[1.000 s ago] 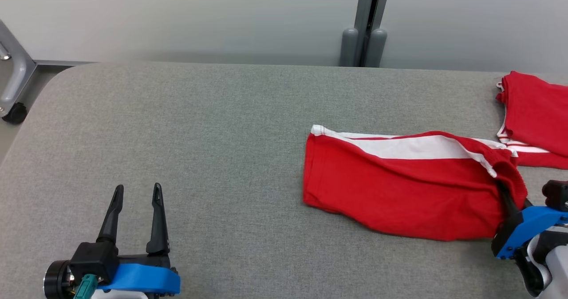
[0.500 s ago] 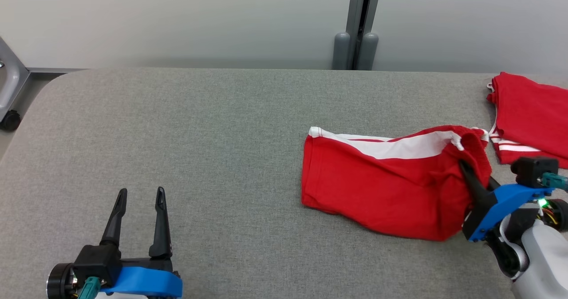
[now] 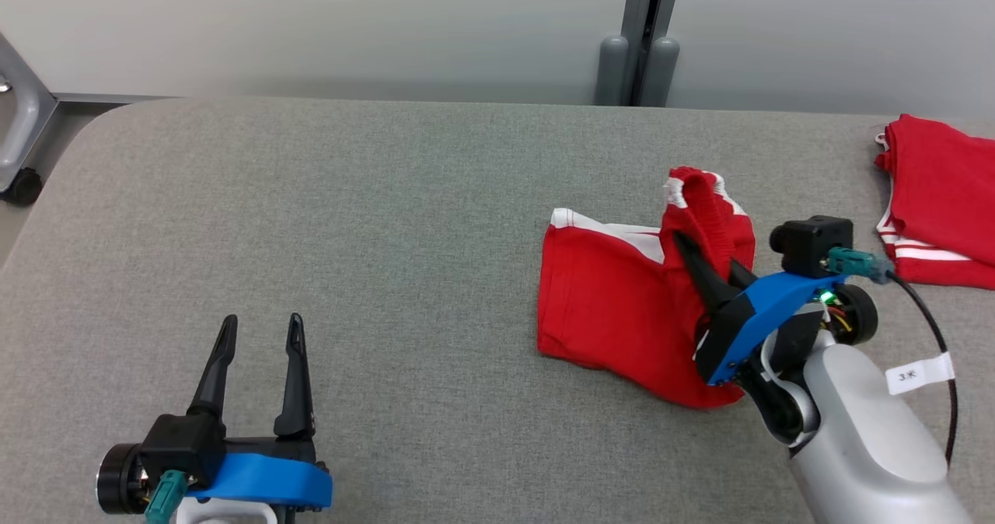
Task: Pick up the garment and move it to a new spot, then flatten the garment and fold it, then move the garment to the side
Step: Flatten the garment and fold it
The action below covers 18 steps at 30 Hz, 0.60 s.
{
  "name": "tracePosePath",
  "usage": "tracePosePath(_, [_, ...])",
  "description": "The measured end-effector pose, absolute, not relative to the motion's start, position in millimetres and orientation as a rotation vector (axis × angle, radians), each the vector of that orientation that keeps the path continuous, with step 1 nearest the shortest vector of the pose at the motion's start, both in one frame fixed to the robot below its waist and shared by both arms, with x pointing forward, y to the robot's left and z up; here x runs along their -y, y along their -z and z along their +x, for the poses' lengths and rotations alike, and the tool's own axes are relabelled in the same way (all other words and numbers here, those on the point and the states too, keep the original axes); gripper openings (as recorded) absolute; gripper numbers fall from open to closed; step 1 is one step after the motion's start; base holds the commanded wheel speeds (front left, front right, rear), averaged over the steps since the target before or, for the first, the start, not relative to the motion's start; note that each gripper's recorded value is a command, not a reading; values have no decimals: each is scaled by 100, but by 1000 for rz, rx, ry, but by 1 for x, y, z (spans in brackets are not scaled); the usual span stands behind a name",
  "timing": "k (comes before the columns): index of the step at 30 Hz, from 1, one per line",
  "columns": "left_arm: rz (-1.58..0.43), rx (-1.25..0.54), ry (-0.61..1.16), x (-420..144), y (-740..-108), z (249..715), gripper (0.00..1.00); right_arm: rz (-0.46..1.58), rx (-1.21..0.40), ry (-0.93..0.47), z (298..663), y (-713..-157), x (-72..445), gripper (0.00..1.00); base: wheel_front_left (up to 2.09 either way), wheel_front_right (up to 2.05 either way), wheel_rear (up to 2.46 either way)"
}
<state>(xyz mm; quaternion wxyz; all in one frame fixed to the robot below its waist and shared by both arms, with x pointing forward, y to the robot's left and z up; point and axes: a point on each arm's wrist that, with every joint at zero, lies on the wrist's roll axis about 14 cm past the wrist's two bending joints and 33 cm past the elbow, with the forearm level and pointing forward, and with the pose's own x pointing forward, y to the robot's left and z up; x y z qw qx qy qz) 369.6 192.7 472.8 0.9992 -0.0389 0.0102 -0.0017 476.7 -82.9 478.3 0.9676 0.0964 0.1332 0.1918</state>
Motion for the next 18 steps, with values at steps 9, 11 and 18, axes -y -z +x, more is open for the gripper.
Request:
tracePosePath(9, [-89,-28,-8,-196,-470,376,100,208,-305,-466,482,-466,34,0,0,0,0])
tracePosePath(11, [-90,-33,-12,-196,-468,376,100,204,-323,-471,482,-459,30,0,0,0,0])
tracePosePath(18, [-91,-32,-26,-201,-469,378,100,192,-322,-459,482,-447,29,100,0,0,0])
